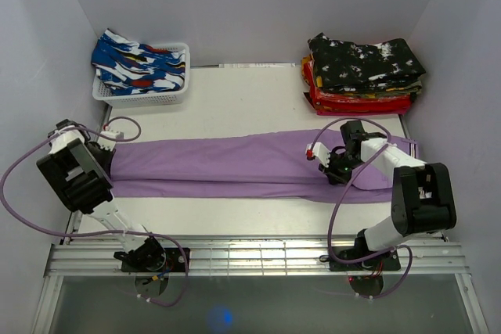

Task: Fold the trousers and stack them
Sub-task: Fold the trousers

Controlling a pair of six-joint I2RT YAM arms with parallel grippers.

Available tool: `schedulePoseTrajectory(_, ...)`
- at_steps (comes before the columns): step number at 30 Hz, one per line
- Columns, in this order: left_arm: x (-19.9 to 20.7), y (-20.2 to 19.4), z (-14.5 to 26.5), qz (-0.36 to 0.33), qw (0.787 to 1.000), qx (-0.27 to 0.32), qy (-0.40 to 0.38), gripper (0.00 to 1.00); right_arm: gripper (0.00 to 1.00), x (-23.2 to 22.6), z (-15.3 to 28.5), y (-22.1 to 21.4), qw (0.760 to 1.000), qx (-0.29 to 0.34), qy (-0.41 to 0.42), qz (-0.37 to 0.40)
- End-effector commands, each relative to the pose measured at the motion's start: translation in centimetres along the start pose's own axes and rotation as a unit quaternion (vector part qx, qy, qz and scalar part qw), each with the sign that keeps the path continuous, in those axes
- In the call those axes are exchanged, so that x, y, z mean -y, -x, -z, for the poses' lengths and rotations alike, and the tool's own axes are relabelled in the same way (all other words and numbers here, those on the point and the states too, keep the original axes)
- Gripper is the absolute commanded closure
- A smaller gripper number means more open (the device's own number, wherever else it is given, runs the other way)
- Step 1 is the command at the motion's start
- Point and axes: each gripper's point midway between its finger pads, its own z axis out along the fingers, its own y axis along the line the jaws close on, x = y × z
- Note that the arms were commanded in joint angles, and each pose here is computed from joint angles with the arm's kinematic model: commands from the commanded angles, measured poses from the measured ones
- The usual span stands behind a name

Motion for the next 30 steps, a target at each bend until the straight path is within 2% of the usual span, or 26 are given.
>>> schedulePoseTrajectory(1, -3.9, 1.8, -0.1, -0.001, 0.997, 0.012, 0.074, 1.00, 0.92, 1.8, 0.4, -1.1, 0.999, -0.033, -0.032, -0.020)
schedulePoseTrajectory(4, -4.2, 2.7, -1.1, 0.005, 0.997, 0.004, 0.073, 1.00, 0.92, 2.2, 0.1, -1.3, 0.998, -0.038, -0.037, -0.027)
schedulePoseTrajectory(8, -4.9, 4.6, -0.2, 0.007, 0.996, 0.031, 0.081, 1.00, 0.92, 2.4, 0.6, -1.0, 0.998, -0.033, -0.044, -0.025)
schedulePoseTrajectory(13, -7.5, 7.5, 5.3, -0.032, 0.988, 0.078, 0.131, 1.00, 0.92, 1.9, 2.9, 0.7, 0.998, -0.004, -0.057, -0.008)
schedulePoseTrajectory(18, -6.8, 6.9, 9.9, -0.091, 0.982, 0.077, 0.144, 1.00, 0.92, 0.3, 4.4, 0.5, 0.997, -0.005, -0.068, 0.028)
schedulePoseTrajectory(22, -5.3, 3.9, 8.7, -0.125, 0.984, 0.046, 0.122, 1.00, 0.92, -1.5, 3.4, -1.3, 0.998, -0.023, -0.056, 0.035)
schedulePoseTrajectory(28, -3.6, -0.7, 1.2, -0.109, 0.990, -0.014, 0.089, 1.00, 0.92, -2.0, 1.2, -1.9, 0.999, -0.036, -0.027, 0.020)
schedulePoseTrajectory(29, -4.4, -0.6, 0.6, -0.100, 0.989, -0.012, 0.107, 0.96, 0.92, -1.9, 1.0, -1.7, 0.999, -0.035, -0.026, 0.018)
schedulePoseTrajectory(30, -4.2, -1.1, -0.2, -0.094, 0.990, -0.019, 0.105, 0.87, 0.91, -2.0, 0.6, -1.5, 0.999, -0.038, -0.018, 0.019)
